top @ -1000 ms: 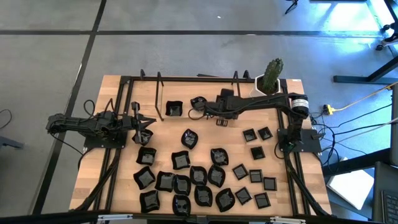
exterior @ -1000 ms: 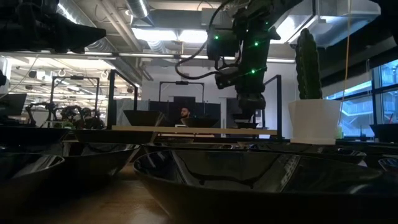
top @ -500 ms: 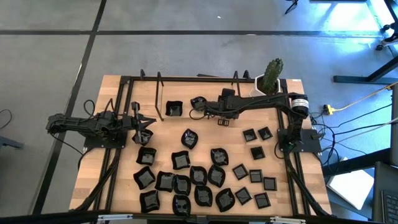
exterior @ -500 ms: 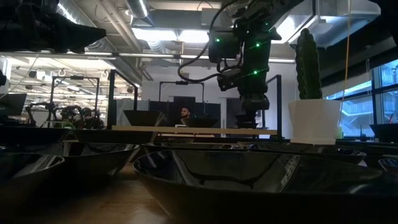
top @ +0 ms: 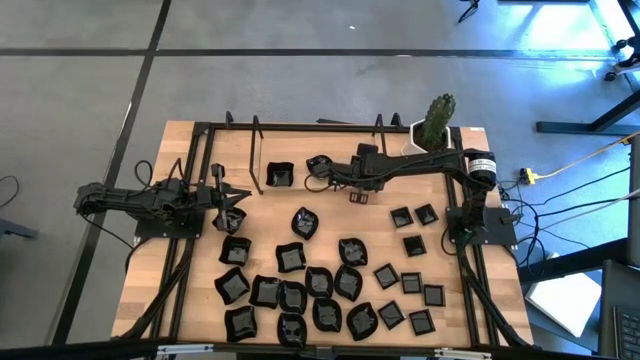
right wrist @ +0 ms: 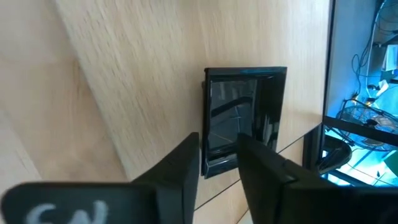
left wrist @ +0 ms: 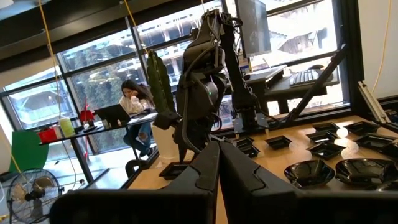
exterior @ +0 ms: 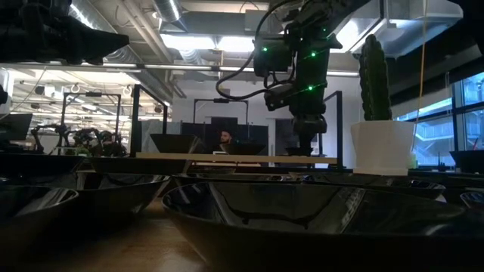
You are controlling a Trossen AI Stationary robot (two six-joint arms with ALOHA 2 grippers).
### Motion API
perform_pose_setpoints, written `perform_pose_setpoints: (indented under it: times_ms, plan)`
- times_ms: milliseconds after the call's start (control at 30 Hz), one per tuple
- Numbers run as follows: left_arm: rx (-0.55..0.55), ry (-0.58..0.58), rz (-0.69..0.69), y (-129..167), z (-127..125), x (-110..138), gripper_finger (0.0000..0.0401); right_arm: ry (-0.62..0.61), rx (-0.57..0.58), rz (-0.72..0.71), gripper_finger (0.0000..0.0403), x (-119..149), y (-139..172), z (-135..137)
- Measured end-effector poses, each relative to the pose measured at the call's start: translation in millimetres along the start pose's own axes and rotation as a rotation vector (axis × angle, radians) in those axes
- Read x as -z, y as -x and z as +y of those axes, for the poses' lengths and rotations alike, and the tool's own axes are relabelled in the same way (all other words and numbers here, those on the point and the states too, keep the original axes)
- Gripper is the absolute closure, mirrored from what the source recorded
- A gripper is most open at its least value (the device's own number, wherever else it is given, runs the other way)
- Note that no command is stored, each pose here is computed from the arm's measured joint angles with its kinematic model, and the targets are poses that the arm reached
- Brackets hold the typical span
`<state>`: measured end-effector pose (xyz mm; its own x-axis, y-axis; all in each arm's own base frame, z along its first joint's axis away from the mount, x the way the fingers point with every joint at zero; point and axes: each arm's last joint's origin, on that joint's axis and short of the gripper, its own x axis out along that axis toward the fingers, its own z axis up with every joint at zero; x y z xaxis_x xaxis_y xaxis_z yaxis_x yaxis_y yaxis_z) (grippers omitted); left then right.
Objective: Pick & Place Mini shaped plates
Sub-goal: Stack the black distorted square plate on top of the black distorted square plate on the shelf
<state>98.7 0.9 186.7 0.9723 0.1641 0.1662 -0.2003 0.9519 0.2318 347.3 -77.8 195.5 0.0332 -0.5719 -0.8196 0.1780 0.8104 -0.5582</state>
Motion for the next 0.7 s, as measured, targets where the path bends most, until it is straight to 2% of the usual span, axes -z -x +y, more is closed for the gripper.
perform_pose_setpoints:
  times_ms: [233,367,467,533,633,700]
  plan:
    - [0.0,0.0,0.0,0.0,0.0,0.0,0.0395,0.015,-0.002,-0.007,0.028,-2.3,4.6,-0.8]
    - [0.0,0.0,0.001,0.0,0.0,0.1,0.0393,0.046,-0.05,-0.124,0.0286,-7.8,39.1,-2.9]
    - [0.001,-0.001,0.004,0.0,-0.1,0.4,0.0396,0.048,-0.155,-0.344,0.0295,-8.2,85.2,-8.1]
    - [0.002,-0.002,0.009,0.0,-0.2,0.9,0.0397,0.051,-0.25,-0.54,0.0303,-3.6,121.2,-13.8]
    - [0.003,-0.002,0.008,0.0,-0.2,0.8,0.0396,0.084,-0.396,-0.869,0.0319,14.8,170.8,-21.3]
    - [0.003,-0.002,0.008,0.0,-0.2,0.8,0.0394,0.097,-0.459,-1.05,0.0334,34.0,192.4,-23.2]
